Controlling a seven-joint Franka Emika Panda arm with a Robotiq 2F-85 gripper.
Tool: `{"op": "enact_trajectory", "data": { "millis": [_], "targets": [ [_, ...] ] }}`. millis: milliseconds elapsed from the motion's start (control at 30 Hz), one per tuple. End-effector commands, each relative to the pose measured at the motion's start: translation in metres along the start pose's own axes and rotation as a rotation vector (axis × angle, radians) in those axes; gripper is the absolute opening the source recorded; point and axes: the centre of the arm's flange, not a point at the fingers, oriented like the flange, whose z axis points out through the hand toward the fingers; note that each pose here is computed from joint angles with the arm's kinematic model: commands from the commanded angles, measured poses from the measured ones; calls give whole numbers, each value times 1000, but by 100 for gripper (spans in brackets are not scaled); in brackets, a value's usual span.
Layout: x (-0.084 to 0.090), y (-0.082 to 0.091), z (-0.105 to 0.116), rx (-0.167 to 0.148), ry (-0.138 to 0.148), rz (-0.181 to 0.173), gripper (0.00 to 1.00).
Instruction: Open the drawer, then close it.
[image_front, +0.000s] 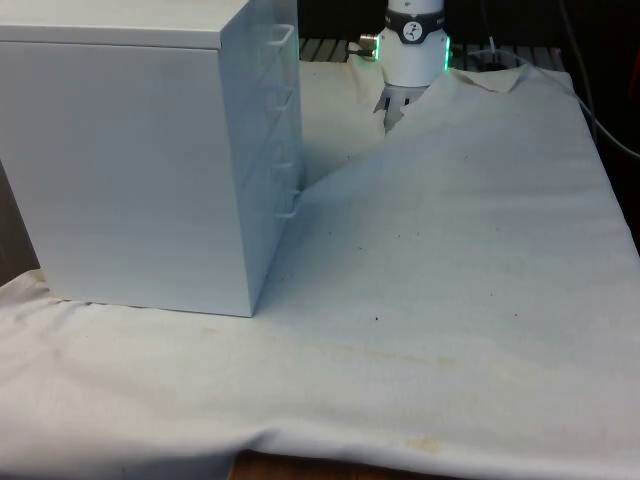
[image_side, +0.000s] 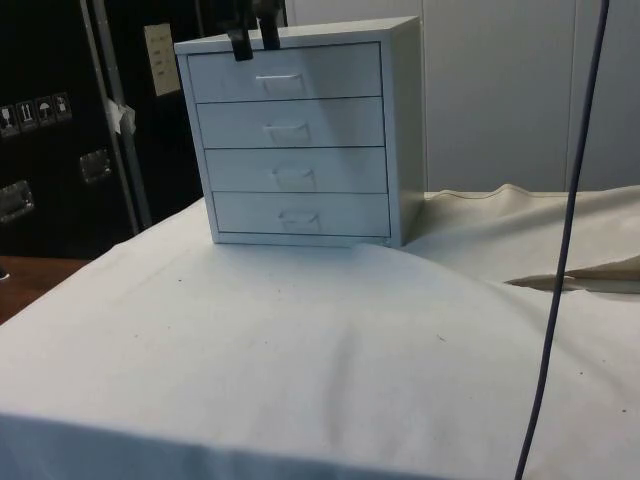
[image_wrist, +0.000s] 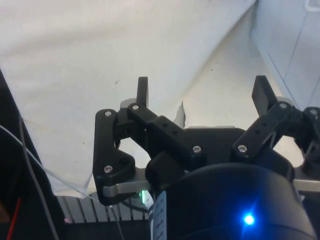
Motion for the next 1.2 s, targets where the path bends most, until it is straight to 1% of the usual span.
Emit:
{"op": "enact_trajectory", "data": {
  "millis": [0, 33, 67, 100, 233, 267, 300, 367, 433, 567, 600, 633, 833, 867, 900, 933, 1067, 1100, 1133, 1167],
  "targets": [
    [0, 0, 0, 1, 3, 0, 100],
    [-1, 2, -1, 8, 29, -1, 100],
    [-1, 2, -1, 8, 29, -1, 100],
    [-1, 2, 0, 9, 40, -1, 100],
    [-3, 2, 0, 13, 61, -2, 100],
    [-2, 2, 2, 16, 43, -4, 100],
    [-3, 2, 1, 14, 72, -3, 100],
    [-3, 3, 1, 14, 77, -4, 100],
    [-3, 3, 3, 9, 93, -9, 100],
    [-2, 2, 4, -15, 105, -21, 100],
    [-2, 3, 6, -2, 88, -19, 100],
    [-1, 2, 4, -29, 110, -25, 100],
    [0, 1, 4, -69, 116, -38, 100],
    [-1, 2, 4, -57, 103, -39, 100],
    [0, 1, 4, -77, 117, -41, 100],
    [0, 1, 4, -90, 118, -43, 100],
    [0, 1, 4, -120, 118, -47, 100],
    [0, 2, 4, -134, 120, -47, 100],
    [0, 2, 4, -123, 106, -48, 100],
    [0, 1, 4, -141, 120, -47, 100]
  ]
}}
